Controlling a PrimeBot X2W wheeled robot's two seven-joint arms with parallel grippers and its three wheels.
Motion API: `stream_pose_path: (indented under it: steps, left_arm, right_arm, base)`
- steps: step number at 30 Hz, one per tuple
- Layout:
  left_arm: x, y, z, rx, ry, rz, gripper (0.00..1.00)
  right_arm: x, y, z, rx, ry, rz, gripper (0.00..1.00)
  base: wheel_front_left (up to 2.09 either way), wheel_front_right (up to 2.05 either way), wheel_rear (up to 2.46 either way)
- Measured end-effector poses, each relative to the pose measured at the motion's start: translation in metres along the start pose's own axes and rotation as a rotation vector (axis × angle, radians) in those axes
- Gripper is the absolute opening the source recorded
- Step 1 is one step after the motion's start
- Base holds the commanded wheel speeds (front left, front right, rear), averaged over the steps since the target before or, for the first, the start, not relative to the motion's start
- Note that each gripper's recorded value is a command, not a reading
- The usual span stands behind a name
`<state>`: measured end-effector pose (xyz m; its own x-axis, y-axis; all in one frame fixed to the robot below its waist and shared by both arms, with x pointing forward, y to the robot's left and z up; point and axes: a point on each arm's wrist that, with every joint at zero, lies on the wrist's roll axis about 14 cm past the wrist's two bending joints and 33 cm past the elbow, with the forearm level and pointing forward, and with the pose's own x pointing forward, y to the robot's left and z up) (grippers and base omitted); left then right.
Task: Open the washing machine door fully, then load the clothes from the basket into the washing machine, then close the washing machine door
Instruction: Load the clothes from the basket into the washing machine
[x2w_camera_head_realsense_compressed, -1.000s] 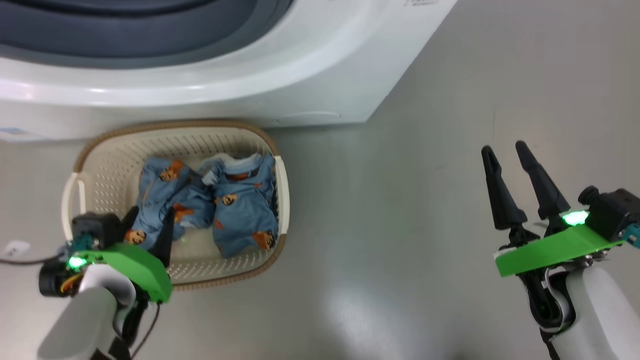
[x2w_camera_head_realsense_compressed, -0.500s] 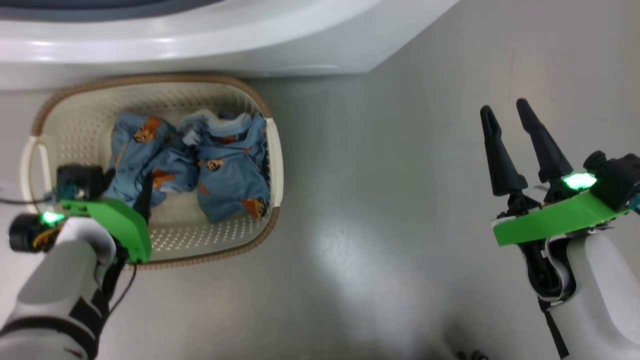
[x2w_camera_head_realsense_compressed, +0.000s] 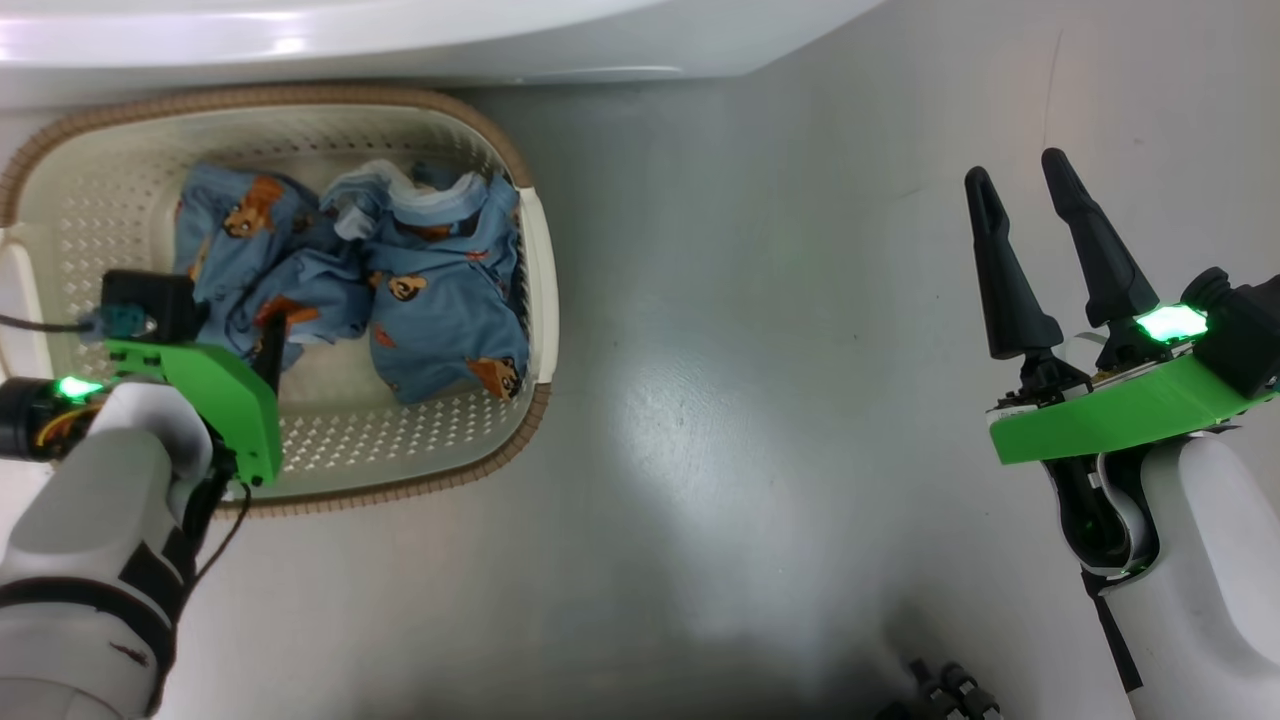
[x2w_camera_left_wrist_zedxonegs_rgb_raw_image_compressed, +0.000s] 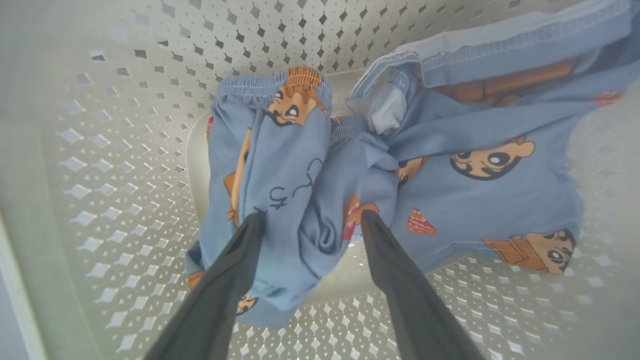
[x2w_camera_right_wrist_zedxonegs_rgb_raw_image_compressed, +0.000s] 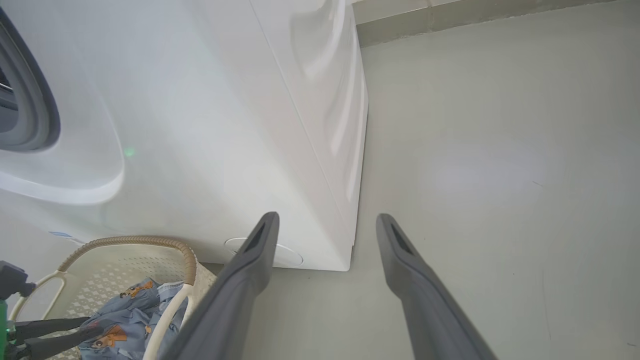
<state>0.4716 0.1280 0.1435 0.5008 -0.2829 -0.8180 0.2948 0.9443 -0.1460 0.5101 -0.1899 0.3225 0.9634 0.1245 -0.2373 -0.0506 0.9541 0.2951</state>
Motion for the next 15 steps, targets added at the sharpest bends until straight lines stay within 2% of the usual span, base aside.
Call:
stream_pose_path:
  steps: [8,9,10,11,12,15]
  left_arm:
    - [0.0087,0.0068,-0.0057,0.026,0.046,0.005,1.00]
    - [0.0093,0.0062,-0.0055,0.030,0.049,0.003,0.73]
    - [0.0095,0.0055,-0.0057,0.035,0.051,0.000,0.36]
    - [0.0092,0.0050,-0.0058,0.037,0.054,-0.001,0.06]
    - [0.0087,0.0048,-0.0056,0.035,0.056,-0.001,0.00]
    - [0.0066,0.0049,-0.0027,0.026,0.051,0.002,0.00]
  right_arm:
    - [-0.0013,-0.0049,-0.0063,-0.005,0.015,-0.010,1.00]
    - [-0.0016,-0.0052,-0.0063,-0.005,0.015,-0.011,1.00]
    - [-0.0018,-0.0053,-0.0060,-0.006,0.015,-0.011,1.00]
    - [-0.0020,-0.0053,-0.0053,-0.007,0.014,-0.011,1.00]
    - [-0.0021,-0.0050,-0.0043,-0.007,0.012,-0.010,1.00]
    - [-0.0024,-0.0036,-0.0005,-0.008,0.004,-0.008,1.00]
  base:
    - [0.00,0.00,0.00]
    - [0.00,0.00,0.00]
    - [0.00,0.00,0.00]
    - [0.00,0.00,0.00]
    - [0.00,0.00,0.00]
    - [0.00,0.00,0.00]
